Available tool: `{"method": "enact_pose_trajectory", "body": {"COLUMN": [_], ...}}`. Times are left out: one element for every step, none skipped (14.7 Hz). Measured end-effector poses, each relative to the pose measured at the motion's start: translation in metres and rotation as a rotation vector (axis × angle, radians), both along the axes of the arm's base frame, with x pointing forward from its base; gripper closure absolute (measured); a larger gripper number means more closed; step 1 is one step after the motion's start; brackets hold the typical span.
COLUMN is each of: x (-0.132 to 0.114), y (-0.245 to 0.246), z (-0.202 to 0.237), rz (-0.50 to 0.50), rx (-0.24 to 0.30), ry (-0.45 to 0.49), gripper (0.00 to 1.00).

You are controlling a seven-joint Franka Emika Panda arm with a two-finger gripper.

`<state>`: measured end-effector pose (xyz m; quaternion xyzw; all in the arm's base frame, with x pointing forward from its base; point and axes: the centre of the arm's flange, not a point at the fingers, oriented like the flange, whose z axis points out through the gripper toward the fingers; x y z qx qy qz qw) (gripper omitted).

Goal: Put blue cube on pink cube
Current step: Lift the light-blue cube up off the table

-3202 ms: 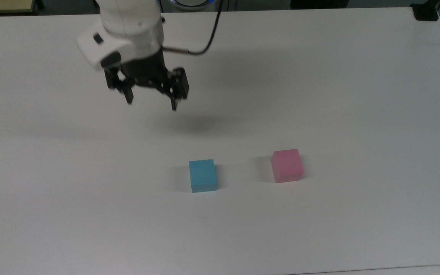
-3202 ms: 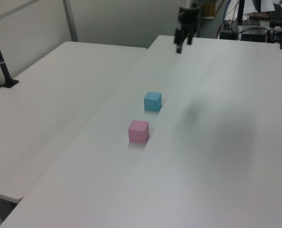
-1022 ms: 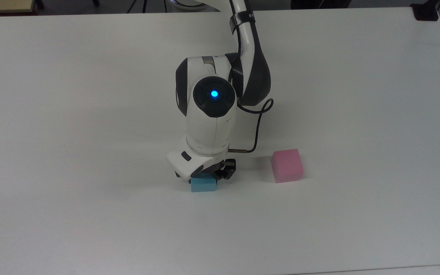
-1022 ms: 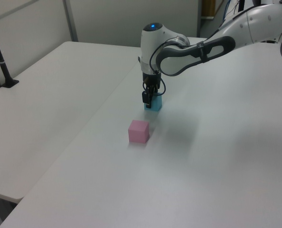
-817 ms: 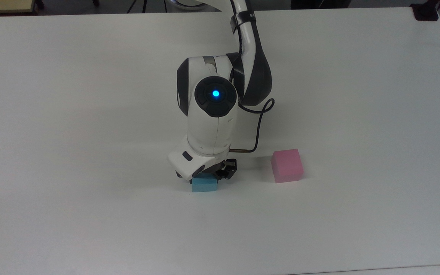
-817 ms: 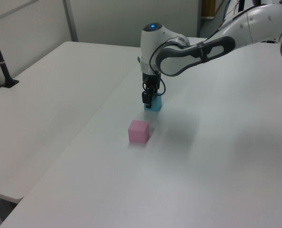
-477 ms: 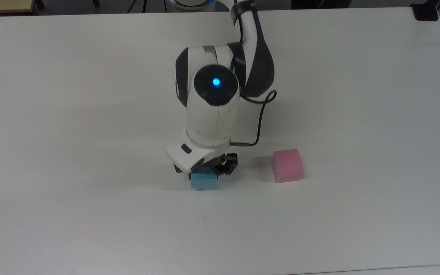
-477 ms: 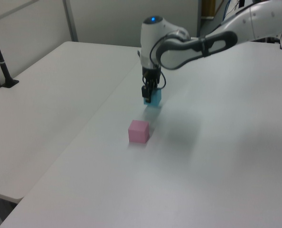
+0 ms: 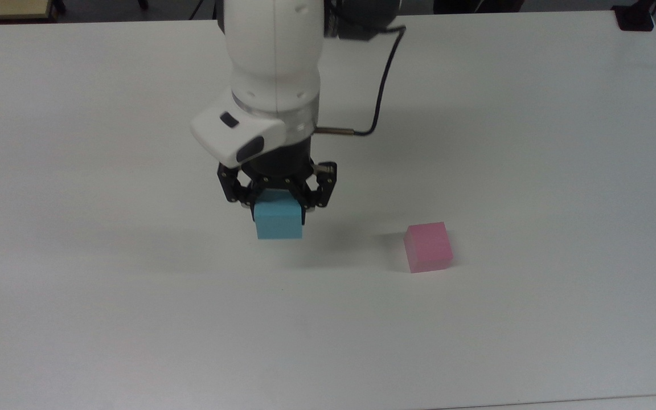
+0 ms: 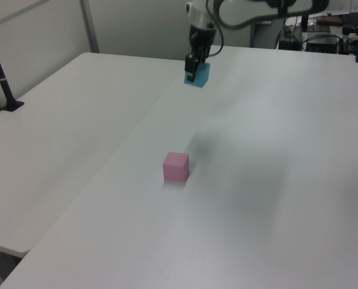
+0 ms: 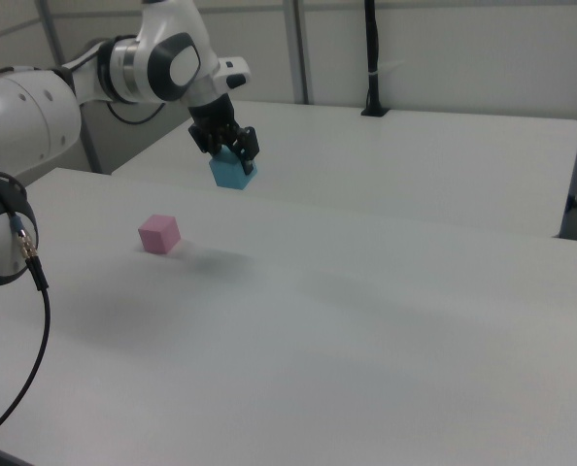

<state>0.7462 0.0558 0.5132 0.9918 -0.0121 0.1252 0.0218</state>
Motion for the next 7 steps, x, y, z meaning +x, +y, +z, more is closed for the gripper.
{"method": "enact_pose_trajectory", "body": {"x": [-0.004, -0.006, -0.006, -0.006, -0.007, -0.009, -0.011], "y": [-0.003, -0.003, -0.002, 0.001, 0.010, 0.024, 0.043], "z": [0.008, 0.010, 0.009, 0.007, 0.006, 0.006, 0.006], "rz": [-0.003, -0.003, -0.002, 0.002, 0.012, 0.028, 0.036], "rx": [0.002, 0.004, 0.008, 0.013, 0.015, 0.016, 0.019], "ry": [0.003, 0.003, 0.004, 0.009, 0.011, 0.011, 0.011], "gripper": [0.39, 0.39, 0.39, 0.39, 0.39, 0.39, 0.39]}}
